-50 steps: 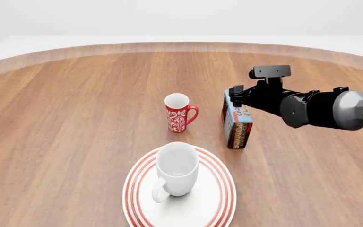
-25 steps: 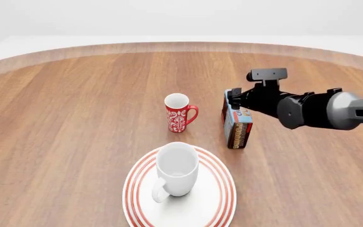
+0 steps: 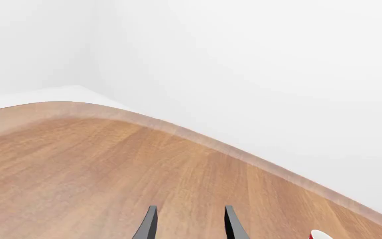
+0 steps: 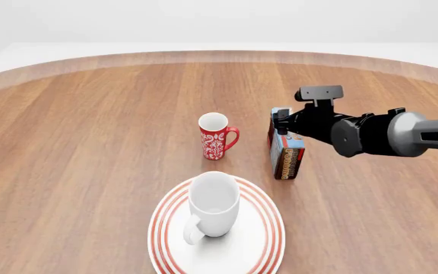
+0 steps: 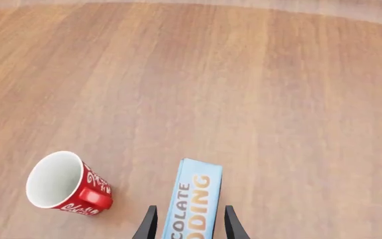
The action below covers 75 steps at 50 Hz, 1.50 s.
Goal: Pick up the white mug and put it on the plate, and put the chocolate pudding to the right of the plate.
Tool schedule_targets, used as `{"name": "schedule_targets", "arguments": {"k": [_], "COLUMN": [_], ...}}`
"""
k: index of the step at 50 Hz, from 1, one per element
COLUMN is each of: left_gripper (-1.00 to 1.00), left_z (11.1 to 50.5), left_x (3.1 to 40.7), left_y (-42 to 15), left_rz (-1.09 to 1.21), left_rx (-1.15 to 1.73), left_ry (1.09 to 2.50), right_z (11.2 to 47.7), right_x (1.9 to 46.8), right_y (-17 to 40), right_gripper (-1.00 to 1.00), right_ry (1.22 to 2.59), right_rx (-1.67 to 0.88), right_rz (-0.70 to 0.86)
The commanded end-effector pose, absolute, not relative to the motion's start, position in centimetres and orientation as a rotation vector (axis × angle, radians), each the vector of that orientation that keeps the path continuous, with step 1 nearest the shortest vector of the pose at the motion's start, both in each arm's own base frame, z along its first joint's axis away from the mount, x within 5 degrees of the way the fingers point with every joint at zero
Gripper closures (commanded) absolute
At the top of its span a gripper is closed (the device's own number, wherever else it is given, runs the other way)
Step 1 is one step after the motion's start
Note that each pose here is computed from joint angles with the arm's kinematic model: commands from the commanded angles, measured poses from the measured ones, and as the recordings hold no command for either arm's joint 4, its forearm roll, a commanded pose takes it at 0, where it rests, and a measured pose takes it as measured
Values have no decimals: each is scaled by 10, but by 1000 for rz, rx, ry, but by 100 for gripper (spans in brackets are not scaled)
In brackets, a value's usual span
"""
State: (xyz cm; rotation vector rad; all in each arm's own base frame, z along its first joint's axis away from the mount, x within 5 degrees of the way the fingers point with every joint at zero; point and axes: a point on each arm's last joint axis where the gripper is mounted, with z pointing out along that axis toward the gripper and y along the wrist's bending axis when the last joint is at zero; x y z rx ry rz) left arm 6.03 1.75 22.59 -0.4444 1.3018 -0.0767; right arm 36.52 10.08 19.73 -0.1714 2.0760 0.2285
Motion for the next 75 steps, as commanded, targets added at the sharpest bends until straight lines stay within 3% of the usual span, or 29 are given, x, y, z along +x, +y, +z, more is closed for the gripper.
{"name": "schedule_targets", "arguments": {"k": [1, 75], "left_gripper": [-100, -100], "left_z": [226, 226], "left_x": [60, 60], "left_y": [18, 18], "left_rz": [-77, -77], "left_rx": [-445, -445], "left_ry": [1302, 1302], "right_z": [193, 187], "right_x": [368, 378], "right_y": [102, 106], "right_gripper": [-100, -100], "right_ry": [2082, 2140], "right_rx": [-175, -162], "right_rz": [227, 233]}}
